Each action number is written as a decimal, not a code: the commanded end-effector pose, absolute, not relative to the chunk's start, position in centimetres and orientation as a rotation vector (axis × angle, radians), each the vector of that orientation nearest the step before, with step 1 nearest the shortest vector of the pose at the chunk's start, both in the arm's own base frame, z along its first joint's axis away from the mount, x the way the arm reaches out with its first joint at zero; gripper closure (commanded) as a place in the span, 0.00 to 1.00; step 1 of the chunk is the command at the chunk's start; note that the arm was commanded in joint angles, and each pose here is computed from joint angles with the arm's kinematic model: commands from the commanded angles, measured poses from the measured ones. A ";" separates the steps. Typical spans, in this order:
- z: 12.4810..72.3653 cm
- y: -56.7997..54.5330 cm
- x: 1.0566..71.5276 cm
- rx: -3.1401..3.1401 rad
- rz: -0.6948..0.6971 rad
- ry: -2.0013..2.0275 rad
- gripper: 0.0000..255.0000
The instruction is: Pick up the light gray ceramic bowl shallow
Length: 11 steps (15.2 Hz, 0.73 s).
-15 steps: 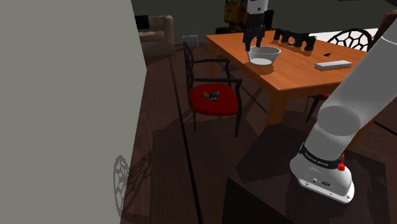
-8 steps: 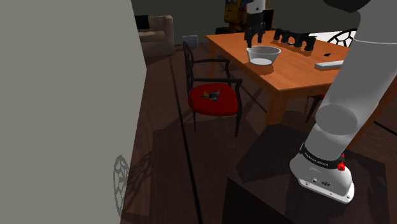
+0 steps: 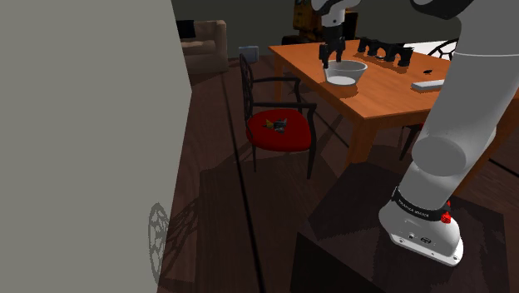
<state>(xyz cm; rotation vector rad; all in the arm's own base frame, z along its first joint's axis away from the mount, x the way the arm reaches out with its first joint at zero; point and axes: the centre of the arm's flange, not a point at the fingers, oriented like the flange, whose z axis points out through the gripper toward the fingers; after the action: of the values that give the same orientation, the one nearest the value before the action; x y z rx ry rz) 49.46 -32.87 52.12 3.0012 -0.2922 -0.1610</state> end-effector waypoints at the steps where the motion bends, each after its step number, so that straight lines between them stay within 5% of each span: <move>1: 51.3 -32.9 49.5 3.001 -0.160 -0.292 0.00; 2: 51.3 -32.9 49.5 3.001 -0.160 -0.292 0.00; 3: 51.3 -32.9 49.5 3.001 -0.160 -0.292 1.00; 11: 51.2 -32.9 49.4 3.001 -0.160 -0.292 1.00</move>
<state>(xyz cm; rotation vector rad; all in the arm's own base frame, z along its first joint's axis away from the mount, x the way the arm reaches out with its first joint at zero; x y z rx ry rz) 49.45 -32.87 51.30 3.0012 -0.2920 -0.1593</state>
